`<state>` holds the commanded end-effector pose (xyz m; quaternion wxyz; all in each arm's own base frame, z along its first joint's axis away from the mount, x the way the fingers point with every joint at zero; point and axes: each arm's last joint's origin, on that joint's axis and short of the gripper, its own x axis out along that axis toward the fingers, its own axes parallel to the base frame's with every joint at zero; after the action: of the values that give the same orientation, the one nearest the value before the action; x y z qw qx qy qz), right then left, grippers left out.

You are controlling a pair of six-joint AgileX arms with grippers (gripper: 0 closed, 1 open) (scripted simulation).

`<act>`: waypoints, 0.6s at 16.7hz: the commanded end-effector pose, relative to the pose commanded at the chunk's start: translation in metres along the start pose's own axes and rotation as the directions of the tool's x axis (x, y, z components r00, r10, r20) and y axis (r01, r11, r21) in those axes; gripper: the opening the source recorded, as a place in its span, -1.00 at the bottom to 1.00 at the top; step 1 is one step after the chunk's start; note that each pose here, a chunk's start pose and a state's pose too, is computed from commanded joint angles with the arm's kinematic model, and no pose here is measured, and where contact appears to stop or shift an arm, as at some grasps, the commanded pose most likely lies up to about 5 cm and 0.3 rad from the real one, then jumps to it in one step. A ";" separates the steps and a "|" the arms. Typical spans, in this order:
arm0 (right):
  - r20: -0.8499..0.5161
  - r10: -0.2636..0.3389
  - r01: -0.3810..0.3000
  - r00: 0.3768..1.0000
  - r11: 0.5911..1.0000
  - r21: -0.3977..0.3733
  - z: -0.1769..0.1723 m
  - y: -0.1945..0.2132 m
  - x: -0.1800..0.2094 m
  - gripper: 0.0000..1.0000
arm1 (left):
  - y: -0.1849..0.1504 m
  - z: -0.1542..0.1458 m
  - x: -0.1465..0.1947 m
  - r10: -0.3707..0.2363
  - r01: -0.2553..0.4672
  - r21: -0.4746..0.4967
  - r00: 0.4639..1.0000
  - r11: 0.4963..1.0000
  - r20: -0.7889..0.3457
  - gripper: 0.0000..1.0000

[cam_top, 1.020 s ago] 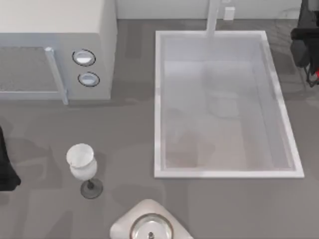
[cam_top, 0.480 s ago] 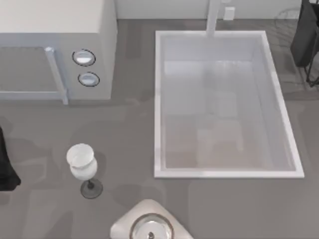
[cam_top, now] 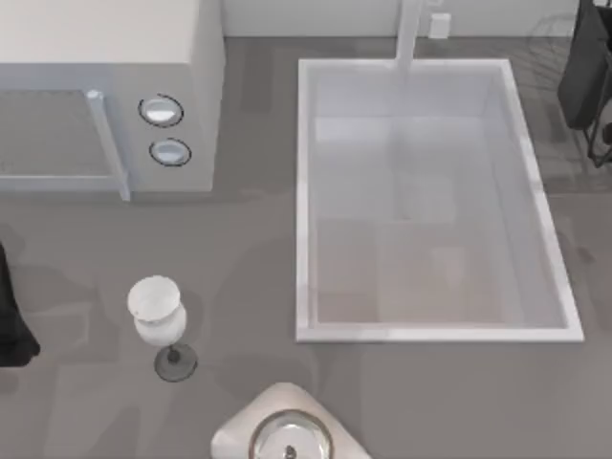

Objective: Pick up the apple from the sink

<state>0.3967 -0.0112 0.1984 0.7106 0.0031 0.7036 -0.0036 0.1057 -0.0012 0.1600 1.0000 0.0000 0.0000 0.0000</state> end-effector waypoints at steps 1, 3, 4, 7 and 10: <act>0.000 0.000 0.000 1.000 1.000 0.000 -0.001 0.000 0.013 -1.00 | 0.000 0.000 0.000 0.000 0.000 0.000 1.000 1.000 0.000 1.00; -0.006 0.000 0.000 1.000 1.000 0.000 -0.005 0.000 0.031 -1.00 | 0.000 0.000 0.000 0.000 0.000 0.000 1.000 1.000 0.000 1.00; -0.009 0.001 -0.001 1.000 1.000 0.001 -0.006 0.000 0.036 -1.00 | 0.000 0.000 0.000 0.000 0.000 0.000 1.000 1.000 0.000 1.00; -0.010 0.001 -0.001 1.000 1.000 0.001 -0.006 0.000 0.038 -1.00 | 0.000 0.000 0.000 0.000 0.000 0.000 1.000 1.000 0.000 1.00; -0.010 0.001 -0.001 1.000 1.000 0.001 -0.006 0.000 0.038 -0.70 | 0.000 0.000 0.000 0.000 0.000 0.000 1.000 1.000 0.000 1.00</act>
<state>0.3911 -0.0116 0.1600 0.7071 0.0035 0.7071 -0.0035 0.1057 -0.0012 0.1600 1.0000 0.0000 0.0000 0.0000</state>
